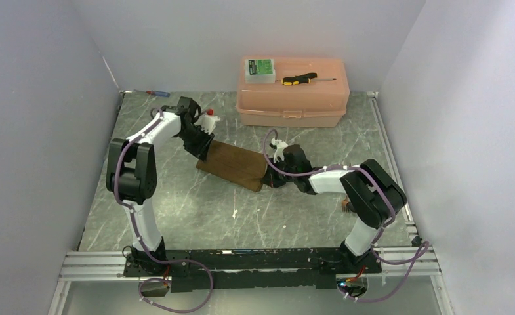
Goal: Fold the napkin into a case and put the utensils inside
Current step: Smooth out the 2/3-rectangle-folded napkin at the center of the board.
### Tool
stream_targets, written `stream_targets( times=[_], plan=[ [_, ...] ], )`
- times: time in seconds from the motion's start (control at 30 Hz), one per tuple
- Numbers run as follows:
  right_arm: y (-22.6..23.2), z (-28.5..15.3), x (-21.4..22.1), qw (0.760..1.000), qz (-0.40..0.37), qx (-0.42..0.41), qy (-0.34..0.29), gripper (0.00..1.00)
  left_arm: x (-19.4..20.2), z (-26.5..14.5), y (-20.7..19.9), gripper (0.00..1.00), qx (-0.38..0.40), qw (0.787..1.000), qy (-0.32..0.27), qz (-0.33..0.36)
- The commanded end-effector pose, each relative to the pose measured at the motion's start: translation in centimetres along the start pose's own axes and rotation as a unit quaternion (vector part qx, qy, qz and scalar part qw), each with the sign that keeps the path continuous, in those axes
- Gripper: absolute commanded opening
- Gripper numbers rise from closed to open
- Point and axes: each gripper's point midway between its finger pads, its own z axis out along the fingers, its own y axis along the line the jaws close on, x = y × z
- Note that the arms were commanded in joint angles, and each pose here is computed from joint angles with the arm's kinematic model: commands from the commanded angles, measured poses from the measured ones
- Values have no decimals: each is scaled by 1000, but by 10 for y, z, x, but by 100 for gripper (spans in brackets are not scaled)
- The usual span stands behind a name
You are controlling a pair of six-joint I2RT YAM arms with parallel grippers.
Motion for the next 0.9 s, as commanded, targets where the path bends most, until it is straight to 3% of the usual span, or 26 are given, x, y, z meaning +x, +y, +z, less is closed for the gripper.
stream_targets(
  times=[0.0, 0.17, 0.47, 0.67, 0.77, 0.87],
  plan=[
    [3, -3, -1, 1000, 7, 6, -5, 0, -15, 15, 15, 27, -31, 999, -27, -6],
    [12, -10, -10, 1000, 12, -2, -8, 0, -11, 31, 22, 25, -45, 999, -10, -2],
    [51, -38, -81, 999, -17, -29, -40, 4, -16, 38, 29, 24, -75, 997, -13, 1],
    [38, -4, -113, 998, -47, 1, -38, 4, -32, 22, 25, 37, -76, 996, -39, -7],
    [13, 23, -117, 997, -59, 43, -30, 3, -50, -7, 19, 43, -78, 995, -65, -9],
    [-7, 39, -120, 994, -62, 79, -29, 0, -70, -45, -1, 57, -43, 993, -106, -8]
  ],
)
